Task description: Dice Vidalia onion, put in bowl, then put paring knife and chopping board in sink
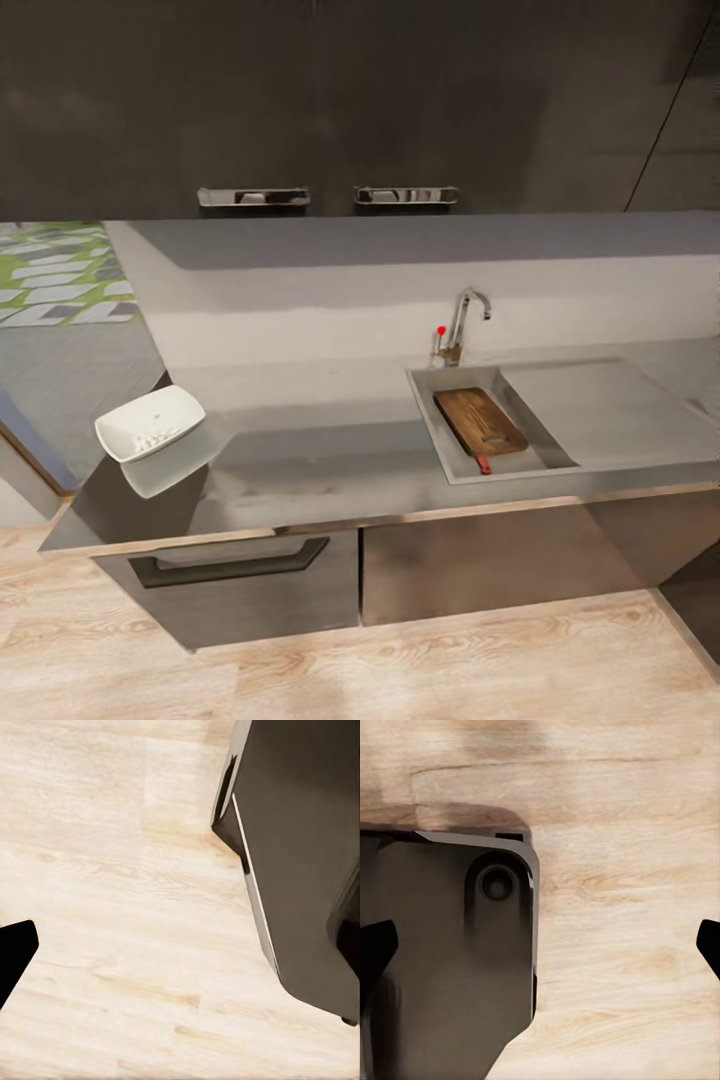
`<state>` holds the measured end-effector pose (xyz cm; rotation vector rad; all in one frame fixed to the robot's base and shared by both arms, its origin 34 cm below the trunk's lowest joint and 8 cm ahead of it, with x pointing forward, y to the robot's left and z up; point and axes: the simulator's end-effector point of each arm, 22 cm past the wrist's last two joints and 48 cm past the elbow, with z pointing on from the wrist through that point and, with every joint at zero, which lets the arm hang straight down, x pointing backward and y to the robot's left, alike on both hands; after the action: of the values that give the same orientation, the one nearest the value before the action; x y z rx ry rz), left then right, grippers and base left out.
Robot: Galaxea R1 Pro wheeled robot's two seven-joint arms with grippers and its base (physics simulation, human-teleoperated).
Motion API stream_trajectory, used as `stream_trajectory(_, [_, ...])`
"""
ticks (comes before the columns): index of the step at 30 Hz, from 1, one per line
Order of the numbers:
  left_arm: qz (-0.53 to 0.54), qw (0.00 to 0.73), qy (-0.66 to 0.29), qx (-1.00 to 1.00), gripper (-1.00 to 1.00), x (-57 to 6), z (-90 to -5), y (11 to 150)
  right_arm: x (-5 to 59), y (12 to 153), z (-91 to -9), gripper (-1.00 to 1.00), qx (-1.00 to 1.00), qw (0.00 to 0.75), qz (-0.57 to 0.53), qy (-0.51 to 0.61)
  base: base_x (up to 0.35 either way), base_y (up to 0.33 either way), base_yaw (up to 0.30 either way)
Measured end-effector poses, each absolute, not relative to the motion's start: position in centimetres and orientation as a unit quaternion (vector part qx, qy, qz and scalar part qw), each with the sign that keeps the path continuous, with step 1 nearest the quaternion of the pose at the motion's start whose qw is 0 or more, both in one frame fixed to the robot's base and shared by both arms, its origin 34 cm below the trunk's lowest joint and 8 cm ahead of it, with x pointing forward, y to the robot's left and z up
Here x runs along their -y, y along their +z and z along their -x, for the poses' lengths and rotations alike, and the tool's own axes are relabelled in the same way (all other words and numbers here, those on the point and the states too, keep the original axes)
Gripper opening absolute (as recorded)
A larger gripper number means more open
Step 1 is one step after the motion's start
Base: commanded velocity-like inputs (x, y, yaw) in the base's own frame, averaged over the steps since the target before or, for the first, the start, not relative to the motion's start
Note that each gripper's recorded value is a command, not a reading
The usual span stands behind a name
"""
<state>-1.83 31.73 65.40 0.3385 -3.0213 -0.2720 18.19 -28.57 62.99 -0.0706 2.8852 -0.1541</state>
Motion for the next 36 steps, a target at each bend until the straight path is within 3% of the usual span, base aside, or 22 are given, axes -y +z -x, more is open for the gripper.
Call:
stream_trajectory(10, [-0.112, 0.079, -0.090, 0.987, 1.00, -31.3, 5.2, 65.9, 28.8, 62.9, -17.4, 1.00, -0.991, 0.118, 0.022, -0.056, 0.000, 0.000, -0.054])
stream_trajectory(36, [-0.113, 0.062, -0.088, 0.988, 1.00, -31.3, 4.1, 65.3, 28.2, 63.2, -18.8, 1.00, -0.989, 0.138, 0.019, -0.053, 0.000, 0.000, -0.001])
